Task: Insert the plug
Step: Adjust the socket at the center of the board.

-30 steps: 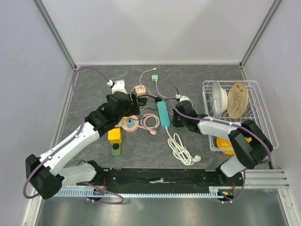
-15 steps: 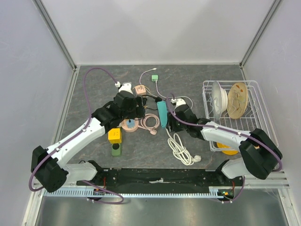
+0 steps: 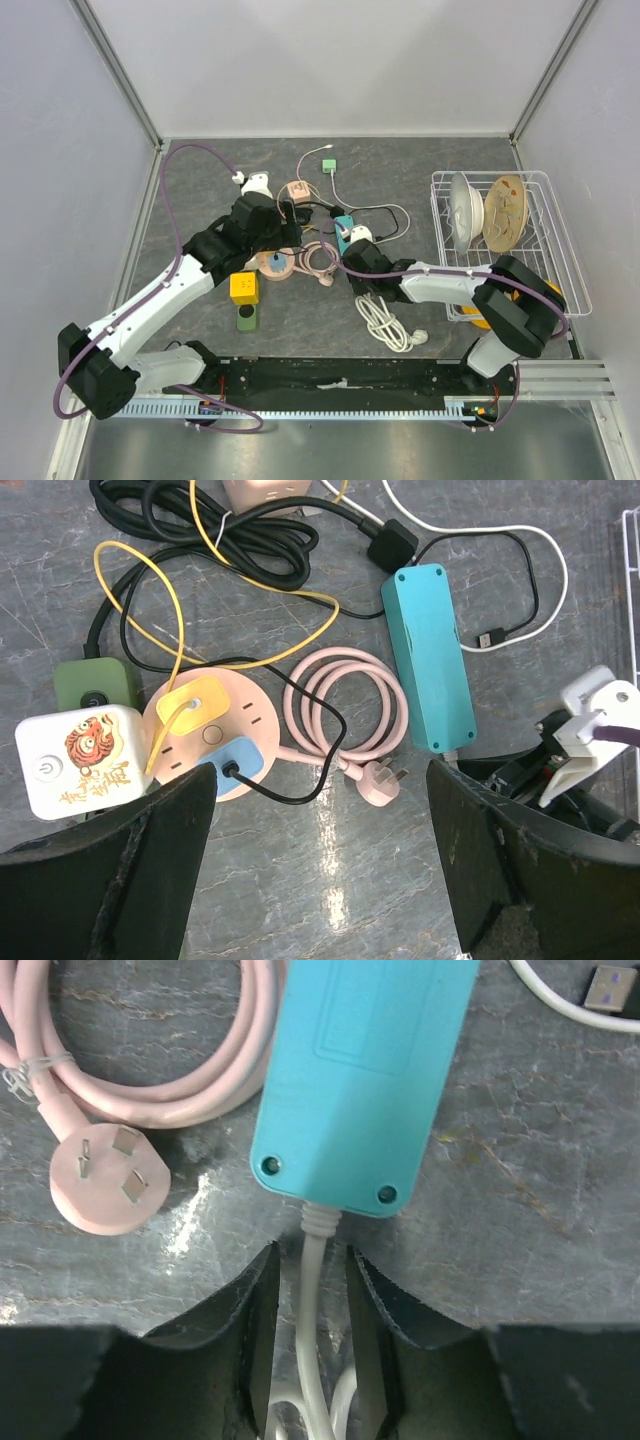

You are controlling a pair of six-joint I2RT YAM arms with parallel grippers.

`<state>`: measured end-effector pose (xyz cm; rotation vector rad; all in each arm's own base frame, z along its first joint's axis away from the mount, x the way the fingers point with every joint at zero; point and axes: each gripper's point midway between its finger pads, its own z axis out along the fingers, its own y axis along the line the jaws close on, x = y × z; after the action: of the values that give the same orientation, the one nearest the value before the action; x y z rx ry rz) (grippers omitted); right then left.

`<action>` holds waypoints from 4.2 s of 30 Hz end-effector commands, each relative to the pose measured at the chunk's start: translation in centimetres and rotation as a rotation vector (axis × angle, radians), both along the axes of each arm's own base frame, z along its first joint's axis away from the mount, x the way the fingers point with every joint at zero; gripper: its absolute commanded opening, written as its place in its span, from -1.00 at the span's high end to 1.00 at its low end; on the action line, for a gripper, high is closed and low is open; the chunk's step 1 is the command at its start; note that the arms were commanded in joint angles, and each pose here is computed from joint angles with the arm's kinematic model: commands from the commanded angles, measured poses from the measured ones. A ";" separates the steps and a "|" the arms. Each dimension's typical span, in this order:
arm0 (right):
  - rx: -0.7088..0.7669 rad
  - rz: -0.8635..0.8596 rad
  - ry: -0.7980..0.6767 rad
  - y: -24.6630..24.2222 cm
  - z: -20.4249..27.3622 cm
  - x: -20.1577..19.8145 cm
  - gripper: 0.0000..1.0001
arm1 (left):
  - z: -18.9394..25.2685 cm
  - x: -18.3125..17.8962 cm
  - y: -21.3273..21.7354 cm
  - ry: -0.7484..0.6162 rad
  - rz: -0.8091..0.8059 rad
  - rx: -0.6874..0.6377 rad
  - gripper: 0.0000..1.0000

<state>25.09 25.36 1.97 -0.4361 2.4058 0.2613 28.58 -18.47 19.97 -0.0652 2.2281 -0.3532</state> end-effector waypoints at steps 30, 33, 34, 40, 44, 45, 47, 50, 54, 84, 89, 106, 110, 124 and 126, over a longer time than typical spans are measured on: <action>0.533 -0.013 -0.275 2.8 13.5 0.4 1.00 | -3.4 0.0 -12.1 0.449 -0.119 -0.601 -0.83; 0.548 -0.001 -0.276 2.9 13.4 0.2 1.00 | -3.8 0.2 -12.9 0.472 -0.127 -0.604 -0.80; 0.555 0.000 -0.275 2.9 13.5 0.1 1.00 | -4.1 0.4 -13.3 0.484 -0.125 -0.599 -0.79; 0.568 0.008 -0.280 2.9 13.4 -0.1 1.00 | -5.4 -0.3 -14.8 0.537 -0.136 -0.574 -0.64; 0.577 0.016 -0.282 3.0 13.5 -0.2 1.00 | -6.5 -1.0 -15.9 0.575 -0.154 -0.542 -0.46; 0.579 0.023 -0.286 3.1 13.6 -0.3 1.00 | -6.6 -1.1 -15.9 0.578 -0.154 -0.539 -0.28; 0.576 0.029 -0.285 3.1 13.5 -0.3 1.00 | -6.4 -1.0 -16.1 0.567 -0.154 -0.536 -0.05; 0.574 0.037 -0.276 3.0 13.4 -0.6 1.00 | -5.6 -0.3 -15.6 0.500 -0.164 -0.507 0.56; 0.581 0.035 -0.249 2.8 13.7 -1.2 0.56 | -3.8 1.0 -14.4 0.347 -0.233 -0.384 0.96; 0.762 -0.641 -0.229 -8.1 19.5 2.6 -0.96 | -1.6 -4.4 -12.8 -0.259 -0.518 0.446 0.96; 0.800 -0.746 -0.140 -8.5 17.0 1.8 -0.96 | -3.1 -5.4 -13.6 -0.301 -0.517 0.523 0.96; 0.830 -0.794 0.011 -5.5 14.4 3.0 -0.81 | -4.6 -8.2 -16.2 -0.367 -0.614 0.599 0.96; 0.819 -0.795 0.030 -5.2 13.6 3.1 -0.57 | -5.9 -8.4 -15.9 -0.358 -0.610 0.653 0.94; 0.793 -0.798 0.073 -5.3 10.6 2.7 0.95 | -6.7 -10.3 -15.5 -0.291 -0.619 0.619 -0.26; 0.779 -0.786 0.081 -5.3 9.9 2.8 1.00 | -6.5 -11.0 -15.1 -0.258 -0.613 0.563 -0.58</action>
<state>27.26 19.85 12.38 0.8863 2.1403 0.7737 18.57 -33.11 11.05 1.0623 1.9196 0.1327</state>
